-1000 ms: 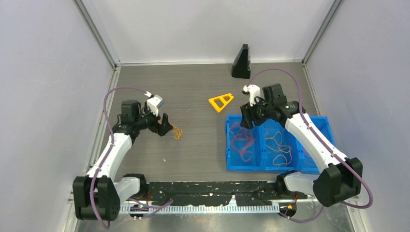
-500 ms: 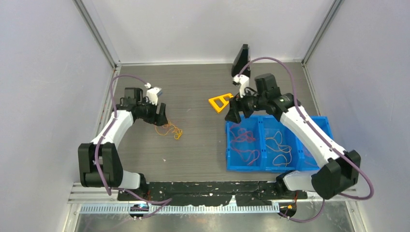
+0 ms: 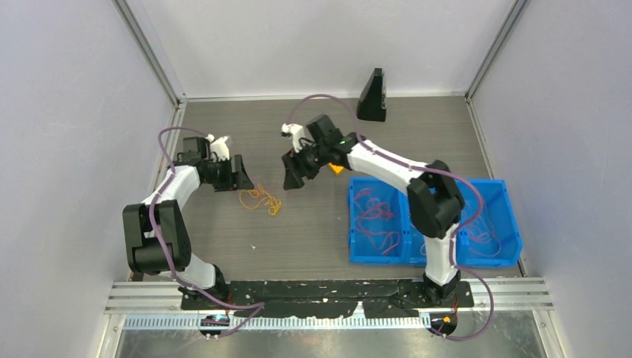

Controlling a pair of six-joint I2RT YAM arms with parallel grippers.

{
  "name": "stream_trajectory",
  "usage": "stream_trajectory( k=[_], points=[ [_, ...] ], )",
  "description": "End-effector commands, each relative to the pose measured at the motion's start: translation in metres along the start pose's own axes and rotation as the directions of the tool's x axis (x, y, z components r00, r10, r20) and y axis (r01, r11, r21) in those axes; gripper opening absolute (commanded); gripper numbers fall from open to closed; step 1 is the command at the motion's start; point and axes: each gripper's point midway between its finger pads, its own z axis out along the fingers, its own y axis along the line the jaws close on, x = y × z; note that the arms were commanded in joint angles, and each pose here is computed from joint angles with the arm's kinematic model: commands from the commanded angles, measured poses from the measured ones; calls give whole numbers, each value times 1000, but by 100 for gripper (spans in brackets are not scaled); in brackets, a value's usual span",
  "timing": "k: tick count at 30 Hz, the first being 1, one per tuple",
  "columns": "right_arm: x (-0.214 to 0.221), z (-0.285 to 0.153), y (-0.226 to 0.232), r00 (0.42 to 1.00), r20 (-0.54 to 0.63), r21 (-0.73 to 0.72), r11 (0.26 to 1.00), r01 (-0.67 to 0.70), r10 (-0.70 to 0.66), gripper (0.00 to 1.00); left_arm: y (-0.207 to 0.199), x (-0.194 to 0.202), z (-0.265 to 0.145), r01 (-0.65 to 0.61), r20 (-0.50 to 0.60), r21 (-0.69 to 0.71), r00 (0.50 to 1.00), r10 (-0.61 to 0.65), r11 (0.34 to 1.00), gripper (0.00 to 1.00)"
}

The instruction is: Untangle the cables

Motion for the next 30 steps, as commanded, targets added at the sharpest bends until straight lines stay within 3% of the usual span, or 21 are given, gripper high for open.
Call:
stream_trajectory(
  k=[1,7,16,21,24,26,30],
  points=[
    [-37,38,18,997,80,-24,1000,-2,4,71,-12,-36,6,34,84,84,996,-41,996,64],
    [-12,92,0,1000,27,24,1000,-10,9,72,-9,-45,17,49,60,110,997,-56,993,46],
    [15,118,-16,1000,-14,79,997,7,-6,64,-18,-41,27,63,33,193,997,-70,979,26],
    [25,119,-24,999,-35,115,993,25,-21,47,-18,-31,34,97,4,206,995,-100,974,28],
    [36,116,-26,998,-60,122,992,24,-17,32,-19,-33,31,96,12,206,995,-100,974,15],
    [39,109,-24,998,-65,124,992,34,-26,25,-23,-46,20,58,68,207,995,-73,977,1],
    [54,96,-27,995,-93,137,990,38,-26,10,-30,-84,-28,-46,220,172,975,7,984,0]
  ],
)
